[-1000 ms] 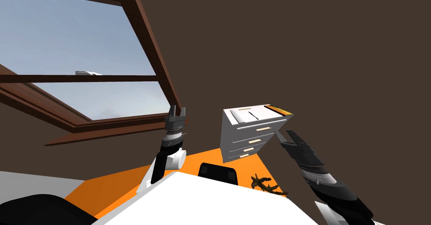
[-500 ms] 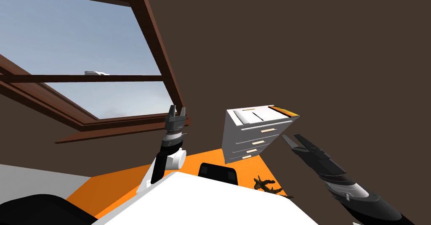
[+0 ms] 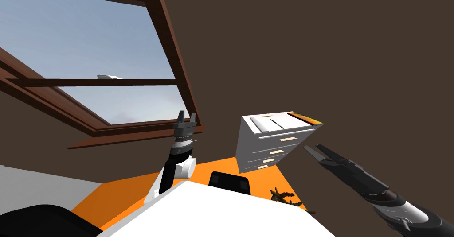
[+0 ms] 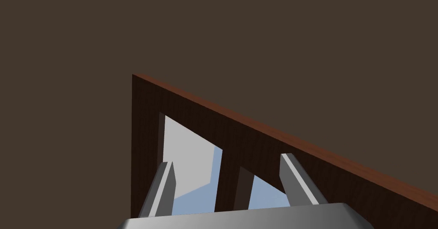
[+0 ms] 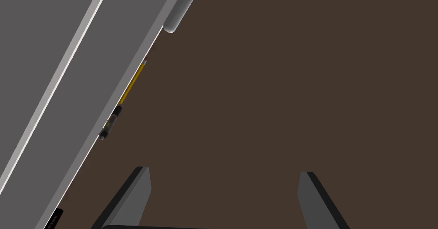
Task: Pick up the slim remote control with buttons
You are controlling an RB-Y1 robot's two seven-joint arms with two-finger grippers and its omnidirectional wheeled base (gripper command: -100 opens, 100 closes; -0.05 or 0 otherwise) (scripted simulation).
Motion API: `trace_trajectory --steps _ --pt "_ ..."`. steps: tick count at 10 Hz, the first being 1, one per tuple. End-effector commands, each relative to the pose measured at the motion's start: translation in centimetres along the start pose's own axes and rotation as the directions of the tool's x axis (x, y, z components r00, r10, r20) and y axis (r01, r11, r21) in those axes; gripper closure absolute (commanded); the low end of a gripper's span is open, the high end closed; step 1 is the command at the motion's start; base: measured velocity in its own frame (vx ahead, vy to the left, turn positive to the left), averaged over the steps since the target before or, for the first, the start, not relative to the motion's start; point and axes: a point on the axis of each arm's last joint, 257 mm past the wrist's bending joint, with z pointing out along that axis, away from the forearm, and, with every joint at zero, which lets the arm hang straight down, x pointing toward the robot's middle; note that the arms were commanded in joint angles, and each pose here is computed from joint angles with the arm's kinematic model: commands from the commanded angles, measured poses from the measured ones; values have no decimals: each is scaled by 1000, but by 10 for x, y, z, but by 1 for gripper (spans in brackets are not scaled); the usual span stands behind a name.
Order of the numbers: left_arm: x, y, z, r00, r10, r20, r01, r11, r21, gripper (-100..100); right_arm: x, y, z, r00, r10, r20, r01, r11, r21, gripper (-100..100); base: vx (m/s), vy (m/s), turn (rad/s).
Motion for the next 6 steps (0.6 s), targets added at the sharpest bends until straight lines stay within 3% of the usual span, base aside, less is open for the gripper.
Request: trace_trajectory --steps 1,4,5,6 --pt "0 0 0 1000 0 0 0 1000 0 0 -5 -4 -12 998 -16 -64 19 999 45 -100 12 62 71" --pt "0 0 0 1000 0 0 0 1000 0 0 -10 -6 -17 987 -31 -157 45 995 86 -100 17 58 36" --pt "0 0 0 1000 0 0 0 1000 0 0 -14 -10 -28 978 -37 -204 64 989 129 -100 19 73 66" --pt "0 0 0 1000 0 0 0 1000 0 0 -14 -9 -24 973 -38 -229 69 989 129 -100 17 55 24"
